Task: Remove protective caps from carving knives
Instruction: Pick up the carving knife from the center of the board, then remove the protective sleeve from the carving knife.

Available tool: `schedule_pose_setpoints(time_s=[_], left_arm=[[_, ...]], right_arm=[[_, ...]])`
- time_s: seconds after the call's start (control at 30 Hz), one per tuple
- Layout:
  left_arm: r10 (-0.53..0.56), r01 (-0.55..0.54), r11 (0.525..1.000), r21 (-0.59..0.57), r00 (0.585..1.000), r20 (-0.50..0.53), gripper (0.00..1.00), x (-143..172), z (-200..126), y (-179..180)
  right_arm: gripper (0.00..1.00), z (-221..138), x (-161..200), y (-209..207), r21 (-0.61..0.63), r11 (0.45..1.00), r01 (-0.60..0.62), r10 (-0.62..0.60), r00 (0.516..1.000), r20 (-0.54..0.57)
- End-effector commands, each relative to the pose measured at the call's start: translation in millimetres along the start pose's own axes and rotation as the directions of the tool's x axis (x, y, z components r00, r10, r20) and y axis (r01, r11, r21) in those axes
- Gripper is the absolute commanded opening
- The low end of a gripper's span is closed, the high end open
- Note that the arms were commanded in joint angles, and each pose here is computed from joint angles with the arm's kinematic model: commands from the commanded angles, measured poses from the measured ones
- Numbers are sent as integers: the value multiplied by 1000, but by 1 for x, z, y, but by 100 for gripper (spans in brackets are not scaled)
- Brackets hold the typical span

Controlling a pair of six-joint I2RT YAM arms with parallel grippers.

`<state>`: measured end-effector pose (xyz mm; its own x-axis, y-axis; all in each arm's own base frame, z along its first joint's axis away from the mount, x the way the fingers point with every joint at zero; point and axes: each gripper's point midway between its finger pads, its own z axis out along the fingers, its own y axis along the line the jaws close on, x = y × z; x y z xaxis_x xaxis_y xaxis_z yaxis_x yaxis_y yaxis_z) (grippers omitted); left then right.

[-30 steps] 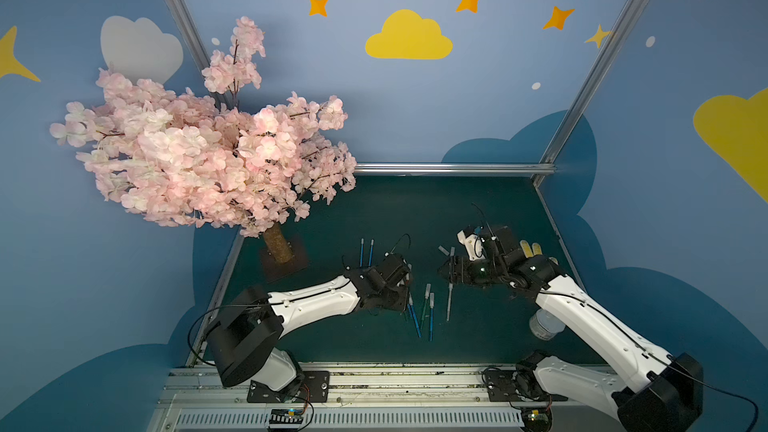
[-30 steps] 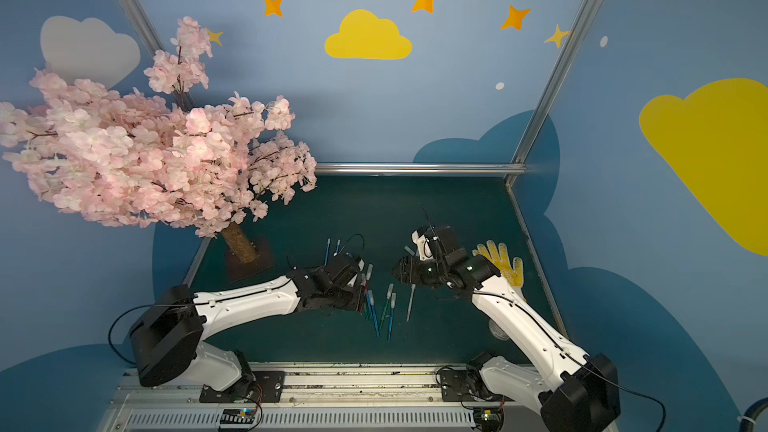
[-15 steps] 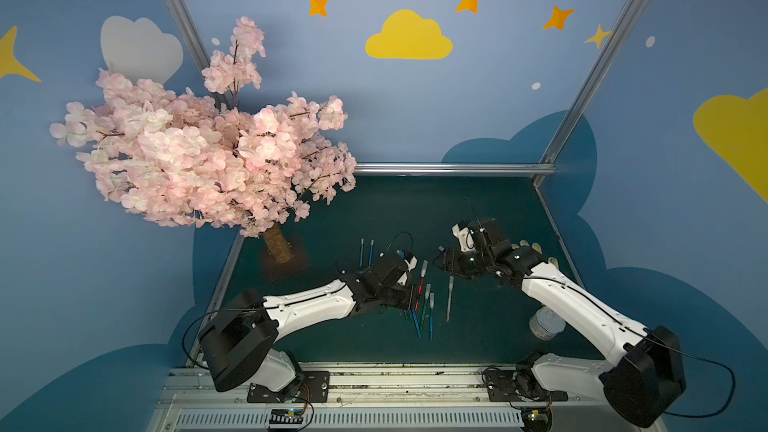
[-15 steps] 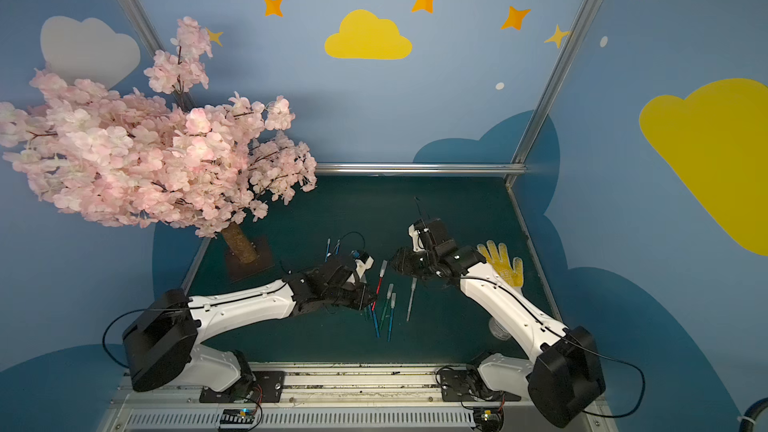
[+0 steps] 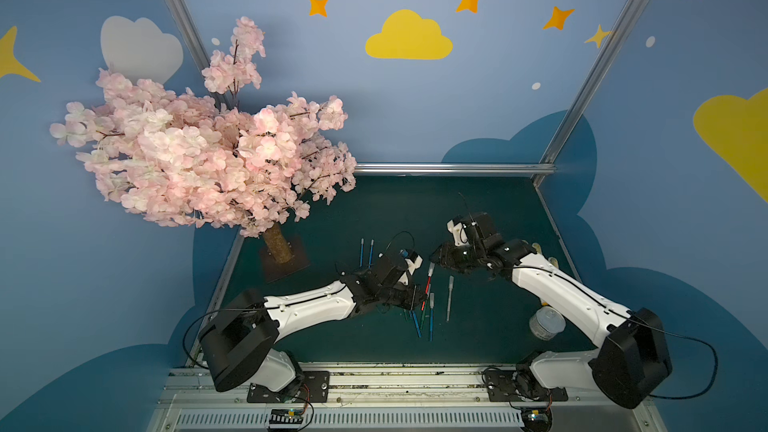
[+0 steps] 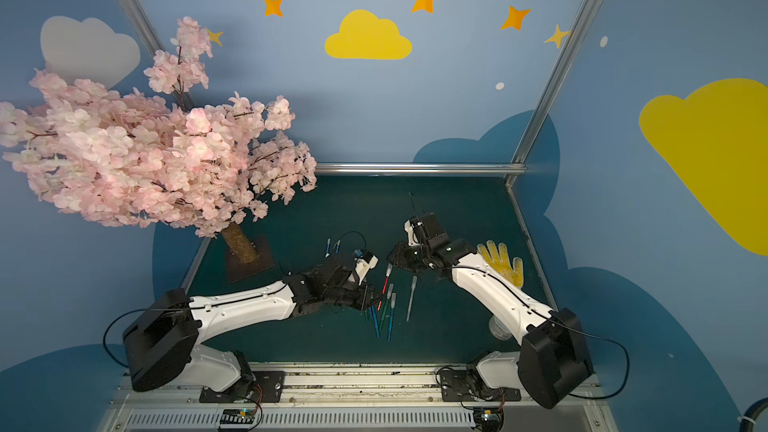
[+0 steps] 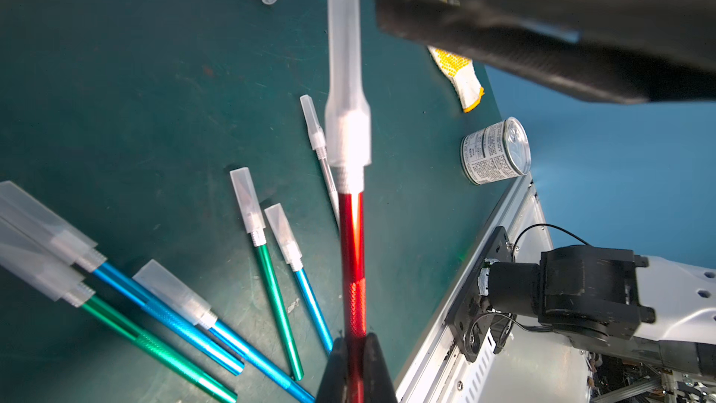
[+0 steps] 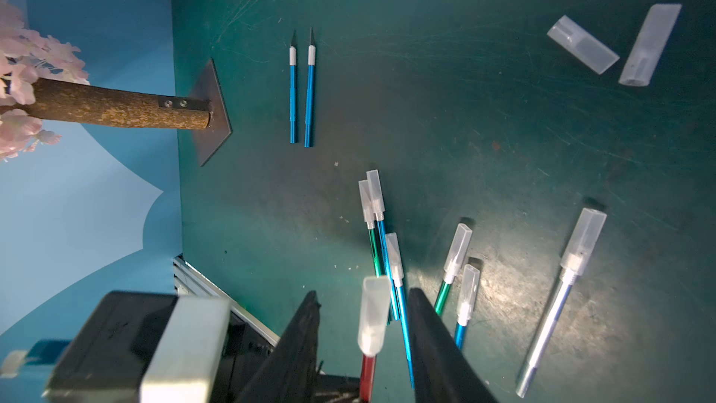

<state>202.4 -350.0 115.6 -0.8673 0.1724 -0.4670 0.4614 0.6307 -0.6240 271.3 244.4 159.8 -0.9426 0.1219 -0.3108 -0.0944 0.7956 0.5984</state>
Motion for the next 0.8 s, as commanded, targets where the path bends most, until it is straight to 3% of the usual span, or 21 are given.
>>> schedule_pose_setpoints(time_s=[0.0, 0.77], left_arm=[[17, -18, 999, 39, 1000, 16, 8, -3, -4, -10], [14, -16, 998, 56, 1000, 22, 7, -2, -7, -13]], right_arm=[[37, -2, -13, 13, -27, 1000, 12, -12, 1000, 26], [17, 6, -15, 9, -18, 1000, 7, -7, 1000, 21]])
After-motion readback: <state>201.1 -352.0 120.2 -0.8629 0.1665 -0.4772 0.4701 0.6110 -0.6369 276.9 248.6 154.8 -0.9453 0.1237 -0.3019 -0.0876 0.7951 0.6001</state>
